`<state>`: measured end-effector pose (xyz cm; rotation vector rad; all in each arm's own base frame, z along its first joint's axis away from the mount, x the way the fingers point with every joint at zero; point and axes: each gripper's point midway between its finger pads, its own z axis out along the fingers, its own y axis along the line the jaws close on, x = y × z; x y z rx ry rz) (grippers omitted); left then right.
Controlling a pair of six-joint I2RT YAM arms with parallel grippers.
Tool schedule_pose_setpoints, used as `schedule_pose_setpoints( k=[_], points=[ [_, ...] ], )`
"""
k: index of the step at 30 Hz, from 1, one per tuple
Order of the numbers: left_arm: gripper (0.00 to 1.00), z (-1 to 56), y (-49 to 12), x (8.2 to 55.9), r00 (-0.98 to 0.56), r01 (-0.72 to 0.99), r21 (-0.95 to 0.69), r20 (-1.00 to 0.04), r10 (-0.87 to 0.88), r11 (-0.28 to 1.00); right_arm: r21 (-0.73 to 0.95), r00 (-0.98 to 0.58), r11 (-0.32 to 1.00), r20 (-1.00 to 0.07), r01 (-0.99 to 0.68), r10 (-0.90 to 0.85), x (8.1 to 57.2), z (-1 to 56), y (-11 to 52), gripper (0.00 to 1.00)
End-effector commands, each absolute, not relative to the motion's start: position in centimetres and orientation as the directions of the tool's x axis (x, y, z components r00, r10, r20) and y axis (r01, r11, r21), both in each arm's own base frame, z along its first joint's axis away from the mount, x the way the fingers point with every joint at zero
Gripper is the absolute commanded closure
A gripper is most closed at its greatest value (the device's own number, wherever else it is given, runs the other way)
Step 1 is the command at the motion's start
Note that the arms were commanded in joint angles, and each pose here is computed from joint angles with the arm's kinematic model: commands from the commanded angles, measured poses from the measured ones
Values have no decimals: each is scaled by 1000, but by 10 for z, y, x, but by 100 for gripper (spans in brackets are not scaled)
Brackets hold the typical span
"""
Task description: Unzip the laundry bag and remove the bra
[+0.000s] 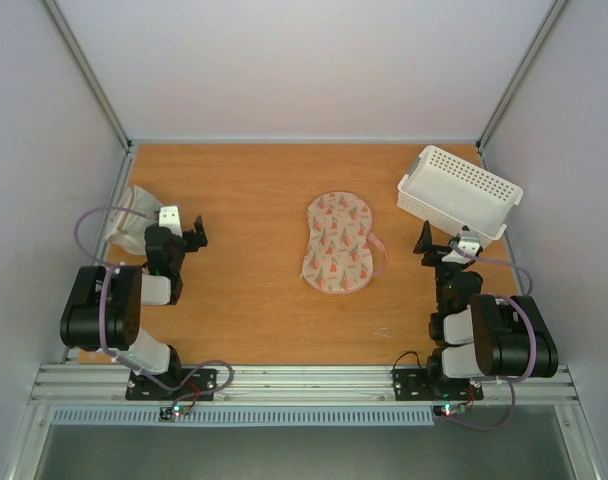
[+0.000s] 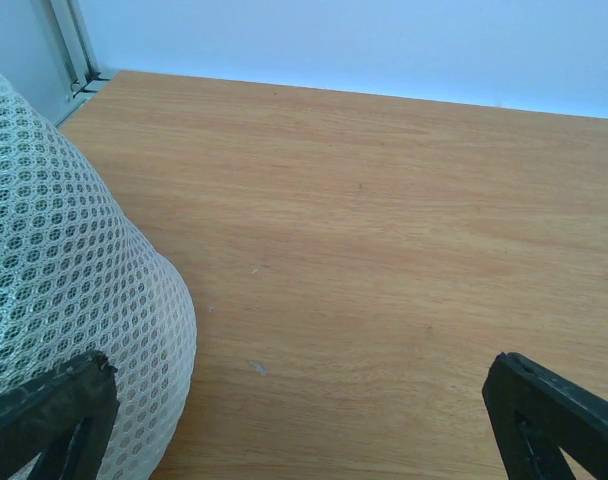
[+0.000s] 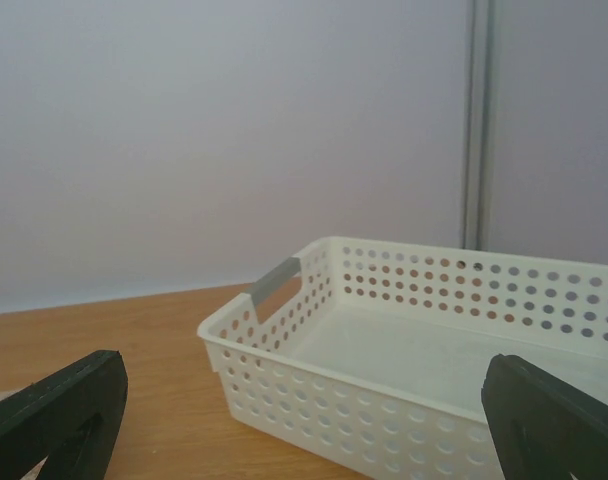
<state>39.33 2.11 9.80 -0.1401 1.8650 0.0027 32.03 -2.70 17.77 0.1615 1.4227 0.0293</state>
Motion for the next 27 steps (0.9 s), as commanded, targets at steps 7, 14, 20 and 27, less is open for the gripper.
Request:
schedule_pose_setpoints(
  k=[7,14,20,27],
  points=[
    [1,121,-13,398,-201,111,-53,-979,-29,992,249,439,966,-877,64,196,273,239,-41,2],
    [1,140,-24,416,-358,177,-61,-934,7,982,246,222,965,-949,86,222,347,279,-42,2],
    [1,170,-68,407,-541,439,-153,-832,125,885,209,-28,959,-976,192,218,382,286,-53,2],
    [1,229,-69,393,-663,397,-240,-742,96,886,179,-333,974,-935,-136,125,412,262,45,2]
  ],
)
